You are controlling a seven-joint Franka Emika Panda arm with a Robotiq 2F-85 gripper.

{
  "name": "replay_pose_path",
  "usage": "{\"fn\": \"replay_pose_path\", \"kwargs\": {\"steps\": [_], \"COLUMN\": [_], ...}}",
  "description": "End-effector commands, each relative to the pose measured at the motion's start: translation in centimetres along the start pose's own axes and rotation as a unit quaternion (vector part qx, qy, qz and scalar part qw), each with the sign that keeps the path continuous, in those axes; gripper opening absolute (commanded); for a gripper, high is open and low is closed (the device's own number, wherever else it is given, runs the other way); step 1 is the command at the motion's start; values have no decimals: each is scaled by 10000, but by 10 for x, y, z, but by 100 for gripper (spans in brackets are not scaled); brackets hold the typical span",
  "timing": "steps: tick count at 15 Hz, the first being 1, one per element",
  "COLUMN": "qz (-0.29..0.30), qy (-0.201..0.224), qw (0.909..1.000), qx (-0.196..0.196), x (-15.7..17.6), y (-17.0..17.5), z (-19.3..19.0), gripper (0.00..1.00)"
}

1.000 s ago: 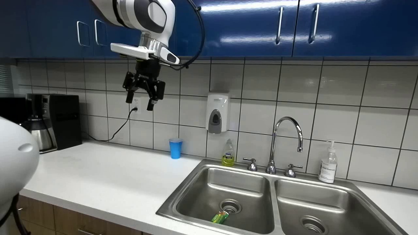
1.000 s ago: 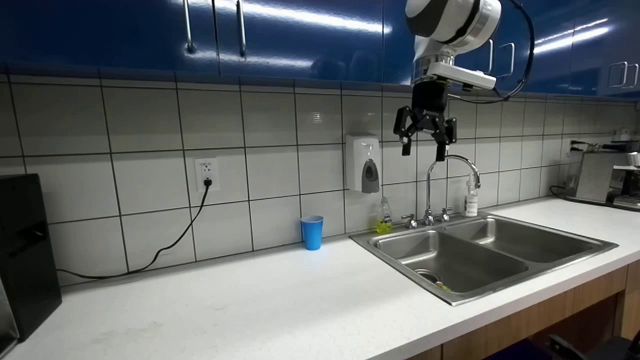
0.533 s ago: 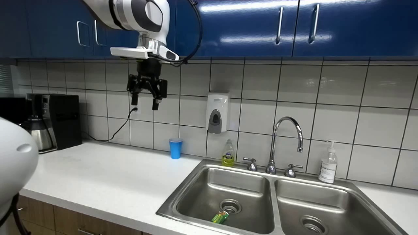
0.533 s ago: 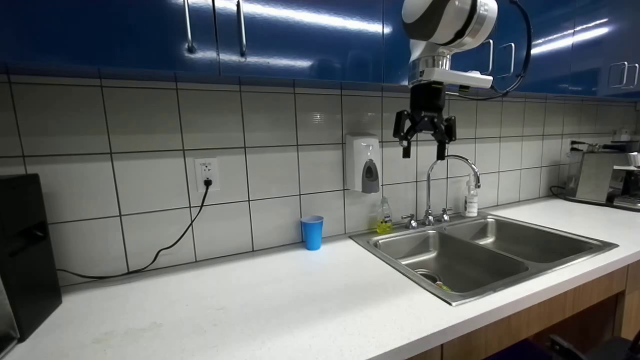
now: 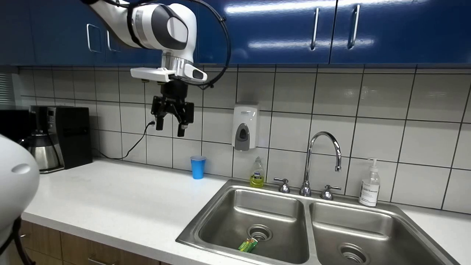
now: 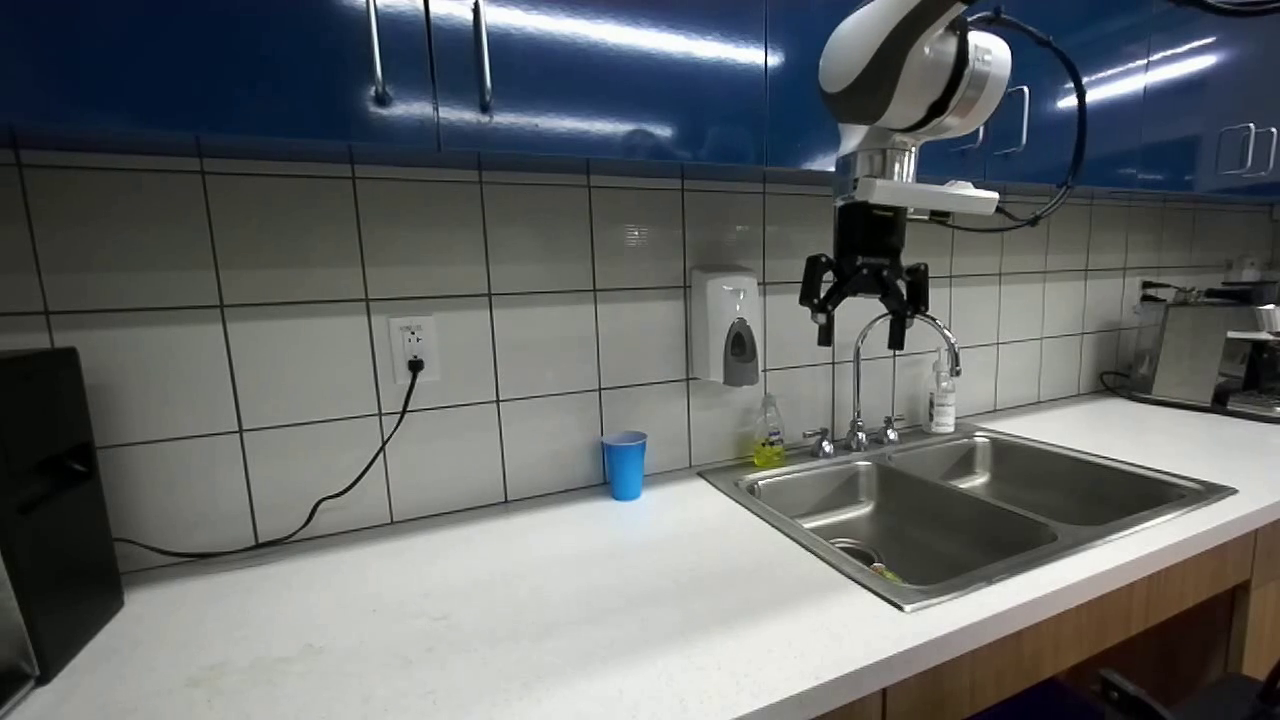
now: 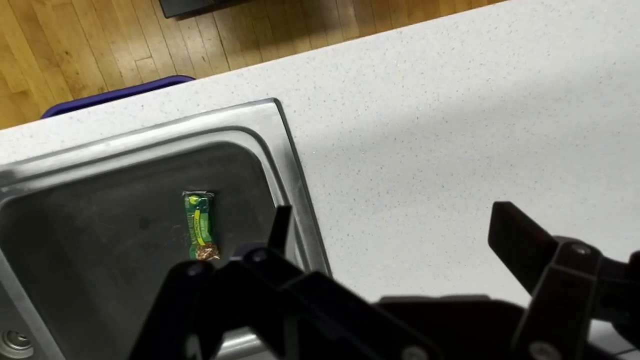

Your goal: Remove the chocolate bar from the sink

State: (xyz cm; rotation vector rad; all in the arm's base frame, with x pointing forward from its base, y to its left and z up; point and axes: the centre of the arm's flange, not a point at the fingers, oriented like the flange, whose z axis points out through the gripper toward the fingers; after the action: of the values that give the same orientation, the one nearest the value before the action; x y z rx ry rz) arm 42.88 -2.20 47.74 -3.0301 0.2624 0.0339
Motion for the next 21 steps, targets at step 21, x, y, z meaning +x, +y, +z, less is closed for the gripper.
{"fn": "replay_pose_path", "kwargs": {"steps": [21], "qz": [1122], "qy": [-335], "qw": [9920], "qx": [472], "x": [96], "y": [187], "z": [129], "gripper": [100]}}
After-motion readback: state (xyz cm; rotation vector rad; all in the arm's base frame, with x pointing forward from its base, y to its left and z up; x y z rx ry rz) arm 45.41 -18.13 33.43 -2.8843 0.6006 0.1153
